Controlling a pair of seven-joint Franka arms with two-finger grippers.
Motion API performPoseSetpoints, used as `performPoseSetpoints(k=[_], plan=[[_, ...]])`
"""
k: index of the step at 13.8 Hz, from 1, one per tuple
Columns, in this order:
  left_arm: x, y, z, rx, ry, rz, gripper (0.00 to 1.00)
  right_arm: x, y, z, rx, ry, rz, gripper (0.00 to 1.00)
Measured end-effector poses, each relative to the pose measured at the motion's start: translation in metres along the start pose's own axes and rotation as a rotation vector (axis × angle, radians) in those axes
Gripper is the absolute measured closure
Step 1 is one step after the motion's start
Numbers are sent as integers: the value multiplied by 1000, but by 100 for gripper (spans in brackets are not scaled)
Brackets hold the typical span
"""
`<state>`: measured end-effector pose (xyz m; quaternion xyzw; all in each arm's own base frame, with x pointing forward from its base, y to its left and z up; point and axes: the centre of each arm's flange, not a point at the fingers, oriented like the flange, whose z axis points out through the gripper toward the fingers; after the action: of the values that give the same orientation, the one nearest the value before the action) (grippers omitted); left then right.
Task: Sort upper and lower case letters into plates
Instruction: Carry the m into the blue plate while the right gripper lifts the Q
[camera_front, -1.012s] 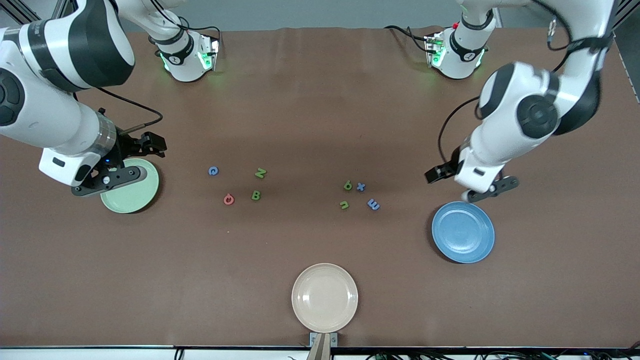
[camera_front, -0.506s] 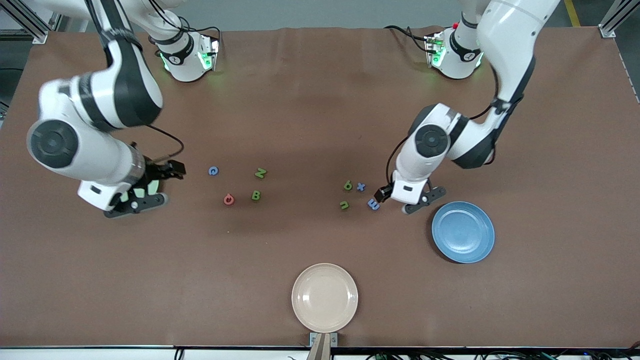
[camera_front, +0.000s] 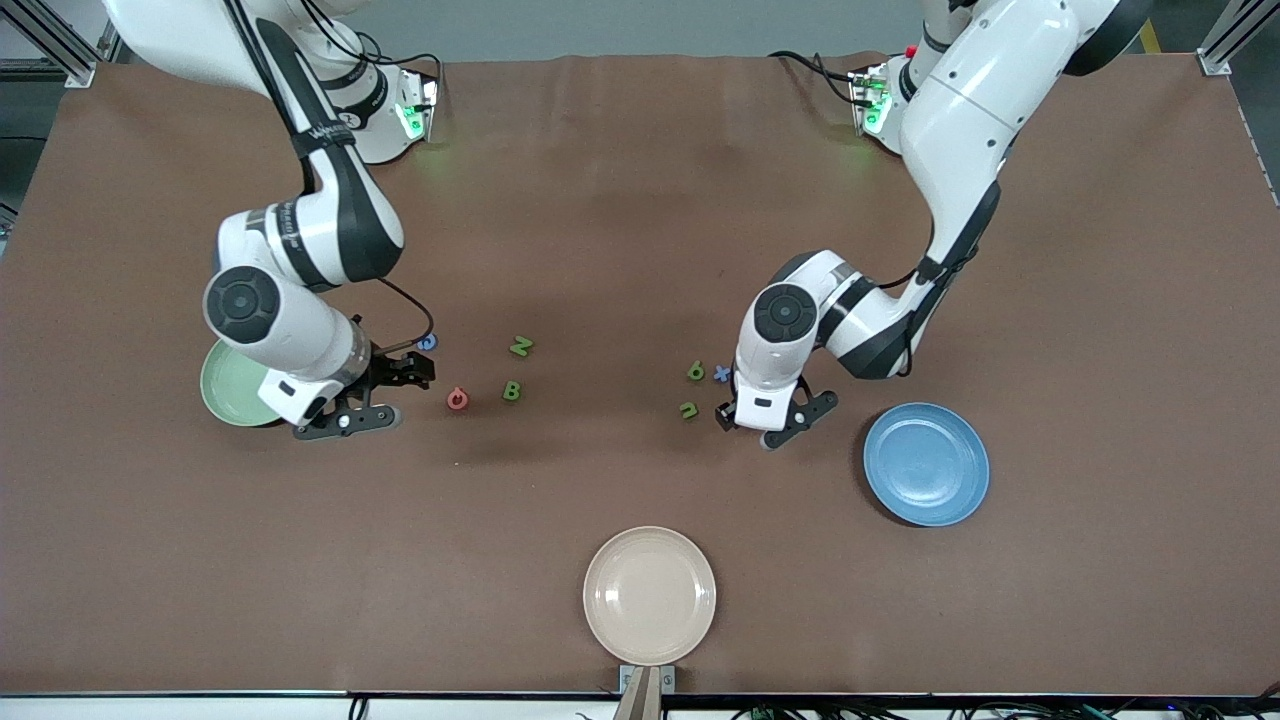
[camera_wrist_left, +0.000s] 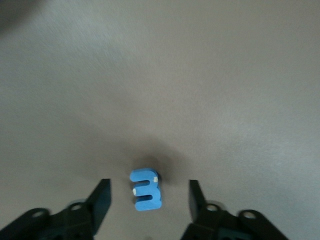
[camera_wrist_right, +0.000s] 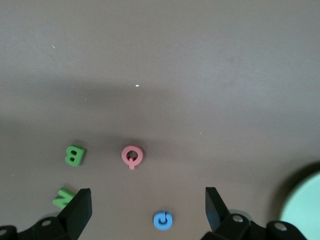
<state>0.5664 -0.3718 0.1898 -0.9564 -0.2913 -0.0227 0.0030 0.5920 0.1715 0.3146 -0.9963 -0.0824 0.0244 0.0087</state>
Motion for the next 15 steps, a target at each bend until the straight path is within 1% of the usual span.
performPoseSetpoints(k=[1, 2, 3, 4, 5, 6, 7, 9, 10, 11, 12, 13, 15], plan=[[-1, 1, 4, 3, -4, -2, 33, -1, -2, 15, 0, 6, -2, 0], [0, 1, 7, 4, -6, -4, 36, -1, -6, 29, -1, 5, 3, 0], [0, 1, 8, 6, -8, -5, 36, -1, -12, 42, -2, 1, 16, 0], [0, 0, 10, 7, -8, -6, 43, -1, -18, 52, -4, -1, 26, 0], [1, 0, 10, 9, -8, -8, 52, -1, -23, 63, -5, -1, 27, 0], [2, -1, 11, 10, -8, -9, 65, -1, -27, 73, -5, 2, 28, 0], [3, -1, 11, 10, -7, -11, 74, 0, -30, 83, -5, 5, 27, 1], [4, -1, 11, 10, -6, -12, 73, 0, -32, 99, -7, 4, 25, 3], [4, -1, 11, 10, -6, -12, 73, -1, -31, 106, -8, -2, 26, 9], [4, -1, 11, 10, -6, -12, 73, -1, -31, 112, -9, -8, 26, 18], [5, -2, 11, 10, -5, -13, 73, -2, -32, 117, -11, -13, 24, 18], [7, -2, 10, 9, -4, -15, 73, -3, -34, 122, -12, -17, 22, 22], [17, -3, 7, 3, 6, -28, 73, -5, -36, 131, -12, -16, 17, 22]])
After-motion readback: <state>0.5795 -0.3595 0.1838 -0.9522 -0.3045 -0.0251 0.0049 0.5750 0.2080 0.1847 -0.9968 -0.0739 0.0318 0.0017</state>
